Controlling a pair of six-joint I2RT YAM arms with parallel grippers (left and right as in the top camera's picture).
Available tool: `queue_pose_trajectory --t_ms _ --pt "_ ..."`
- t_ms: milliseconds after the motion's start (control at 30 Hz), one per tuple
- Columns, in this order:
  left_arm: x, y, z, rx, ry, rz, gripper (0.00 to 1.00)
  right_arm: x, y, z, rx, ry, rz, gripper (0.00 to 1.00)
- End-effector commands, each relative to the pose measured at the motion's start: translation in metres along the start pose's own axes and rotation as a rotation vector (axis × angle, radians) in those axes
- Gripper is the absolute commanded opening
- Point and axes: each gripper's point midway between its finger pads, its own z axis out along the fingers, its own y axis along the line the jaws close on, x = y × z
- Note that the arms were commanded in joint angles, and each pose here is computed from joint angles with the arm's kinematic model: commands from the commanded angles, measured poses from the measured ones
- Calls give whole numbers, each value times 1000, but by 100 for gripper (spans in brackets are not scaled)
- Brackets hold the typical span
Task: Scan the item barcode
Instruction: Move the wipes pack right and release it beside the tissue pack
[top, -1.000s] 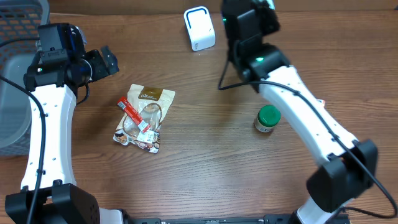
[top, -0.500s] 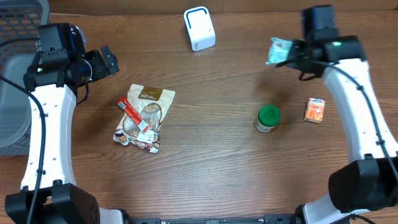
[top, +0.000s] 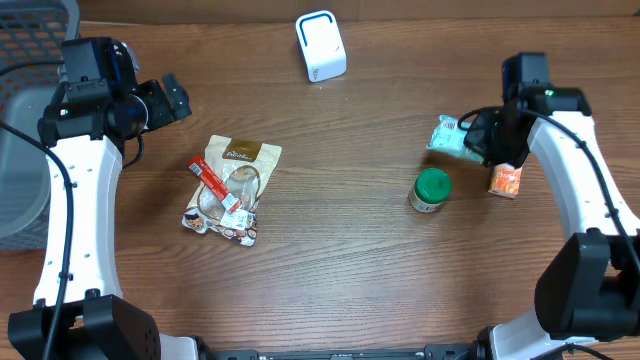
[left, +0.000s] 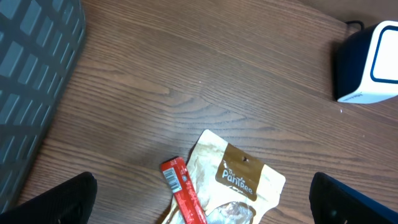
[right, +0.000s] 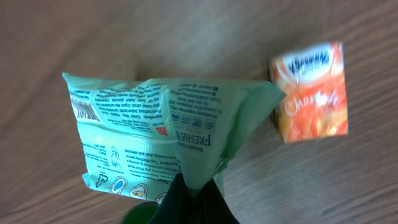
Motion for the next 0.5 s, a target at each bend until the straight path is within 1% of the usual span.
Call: queue_pose_trajectory --t_ms 0,300,467 --pt "-8 -8 -9 20 -28 -3 100 8 -5 6 -7 -5 12 3" --pt "-8 -8 -9 20 -28 -3 100 29 -17 35 13 32 15 3" --pt "-8 -8 -9 20 -28 -3 100 32 -19 38 18 39 66 4"
